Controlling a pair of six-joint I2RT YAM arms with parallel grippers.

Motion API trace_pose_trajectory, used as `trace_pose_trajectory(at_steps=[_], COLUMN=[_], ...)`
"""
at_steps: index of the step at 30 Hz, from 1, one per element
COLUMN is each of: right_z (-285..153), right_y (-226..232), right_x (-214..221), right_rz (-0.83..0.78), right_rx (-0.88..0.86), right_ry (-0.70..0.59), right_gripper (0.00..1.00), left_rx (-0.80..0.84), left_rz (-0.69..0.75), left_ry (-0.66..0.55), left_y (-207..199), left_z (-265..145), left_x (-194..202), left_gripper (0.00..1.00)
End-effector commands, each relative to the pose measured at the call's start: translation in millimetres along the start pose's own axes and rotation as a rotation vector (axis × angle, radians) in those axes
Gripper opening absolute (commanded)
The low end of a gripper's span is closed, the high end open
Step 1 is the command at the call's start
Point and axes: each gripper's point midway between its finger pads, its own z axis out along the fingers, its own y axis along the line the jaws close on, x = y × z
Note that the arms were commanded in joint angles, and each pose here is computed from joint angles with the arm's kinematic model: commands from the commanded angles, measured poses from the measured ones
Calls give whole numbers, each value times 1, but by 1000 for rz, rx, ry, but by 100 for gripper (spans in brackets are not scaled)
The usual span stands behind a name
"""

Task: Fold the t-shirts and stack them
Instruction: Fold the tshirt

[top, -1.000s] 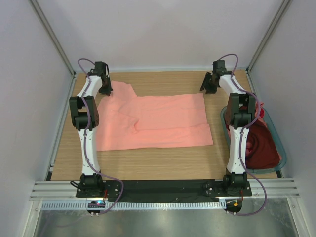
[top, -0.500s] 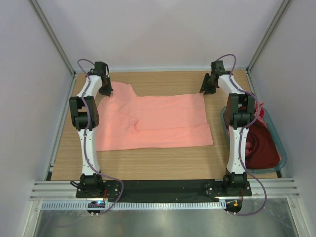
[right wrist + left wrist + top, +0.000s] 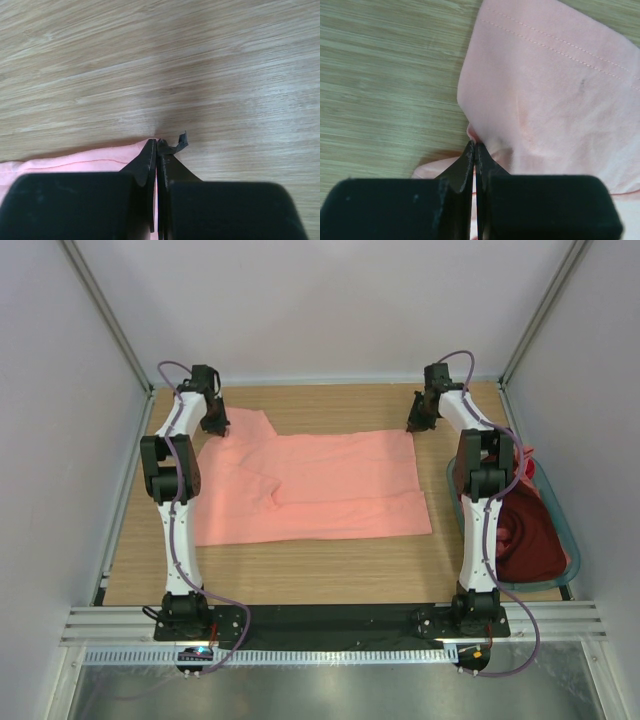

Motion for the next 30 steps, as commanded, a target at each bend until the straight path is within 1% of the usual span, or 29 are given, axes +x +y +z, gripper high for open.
trace_pose_trajectory(at_steps=[1, 6, 8, 9, 15, 16, 17, 20, 25, 30], right_z=[-12, -36, -42, -50, -66, -71, -74, -81, -88, -104], right_y=[8, 18, 18, 21, 23, 25, 26, 29, 25, 18], right_x=[-11, -24, -22, -25, -17, -18, -19, -21, -12, -4], right_rz=[8, 25, 44, 48, 59, 55, 58, 52, 52, 66], right_rx=[5, -18, -20, -30, -52, -57, -63, -71, -52, -19], right_ry=[-18, -60, -63, -78, -64, -70, -71, -77, -38, -32], right_gripper=[1, 1, 1, 1, 1, 1, 1, 1, 1, 1], left_rx=[53, 65, 64, 66, 37, 40, 43, 41, 38, -32], left_rz=[-16, -59, -67, -73, -102, -105, -107, -101, -90, -96], left_ry=[-14, -42, -47, -59, -59, -79, -92, -80, -65, -88], left_y=[-12, -9, -7, -8, -2, -2, -3, -1, 0, 14], left_z=[-30, -50, -56, -65, -87, -98, -101, -111, -121, -140], left_x=[-12, -22, -23, -25, -19, -21, -22, -17, -10, -7], left_gripper=[0, 0, 0, 0, 0, 0, 0, 0, 0, 0])
